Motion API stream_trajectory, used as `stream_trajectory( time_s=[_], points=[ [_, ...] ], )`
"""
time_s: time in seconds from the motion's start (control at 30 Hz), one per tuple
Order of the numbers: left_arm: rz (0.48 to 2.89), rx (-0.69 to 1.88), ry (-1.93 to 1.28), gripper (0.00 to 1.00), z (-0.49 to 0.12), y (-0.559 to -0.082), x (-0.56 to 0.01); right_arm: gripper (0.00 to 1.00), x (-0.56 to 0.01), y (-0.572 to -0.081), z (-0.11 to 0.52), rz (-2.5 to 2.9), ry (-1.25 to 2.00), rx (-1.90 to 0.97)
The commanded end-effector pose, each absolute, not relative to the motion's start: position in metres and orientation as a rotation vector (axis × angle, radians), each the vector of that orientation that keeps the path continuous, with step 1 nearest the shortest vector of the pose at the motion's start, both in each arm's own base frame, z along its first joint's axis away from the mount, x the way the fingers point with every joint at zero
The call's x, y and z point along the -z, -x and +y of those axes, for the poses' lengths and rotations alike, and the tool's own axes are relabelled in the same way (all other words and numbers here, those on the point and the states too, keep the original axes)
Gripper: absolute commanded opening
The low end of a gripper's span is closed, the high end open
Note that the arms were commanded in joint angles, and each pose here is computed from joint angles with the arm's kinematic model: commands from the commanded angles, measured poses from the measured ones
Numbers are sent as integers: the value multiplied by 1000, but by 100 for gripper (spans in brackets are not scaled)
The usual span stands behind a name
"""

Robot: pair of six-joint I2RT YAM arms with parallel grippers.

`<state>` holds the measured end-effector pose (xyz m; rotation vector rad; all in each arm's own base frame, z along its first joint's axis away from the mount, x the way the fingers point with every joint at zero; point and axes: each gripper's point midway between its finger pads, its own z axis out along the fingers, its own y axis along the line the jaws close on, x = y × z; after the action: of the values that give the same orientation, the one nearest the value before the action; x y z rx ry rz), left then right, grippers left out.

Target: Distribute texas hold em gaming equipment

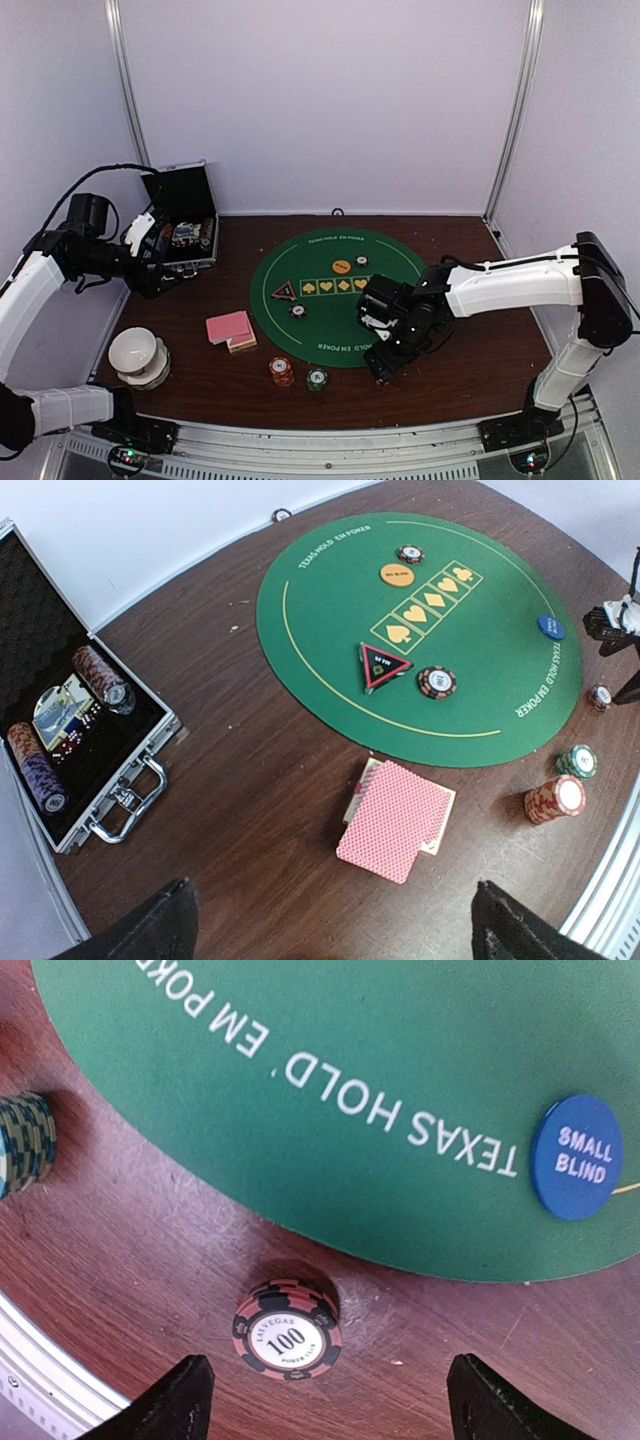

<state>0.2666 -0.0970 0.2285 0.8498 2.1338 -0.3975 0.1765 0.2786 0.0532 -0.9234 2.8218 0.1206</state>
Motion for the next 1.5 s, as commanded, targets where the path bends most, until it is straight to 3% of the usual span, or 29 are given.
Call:
stream_trajectory(
  time_s=[0.0,0.3,0.9,1.47],
  points=[
    [2099,400,-873,98,-100,-267,-233,85,-53,-171,289,2805,892,-197],
    [2100,393,-865,98,-99,-267,-234,82,-32,-164,296,2820,952,-188],
    [2100,386,-863,97,-98,-268,-235,64,-16,-166,294,2828,971,-140],
    [2094,388,-865,97,-99,-268,-237,40,-29,-170,290,2807,976,-114]
  ],
)
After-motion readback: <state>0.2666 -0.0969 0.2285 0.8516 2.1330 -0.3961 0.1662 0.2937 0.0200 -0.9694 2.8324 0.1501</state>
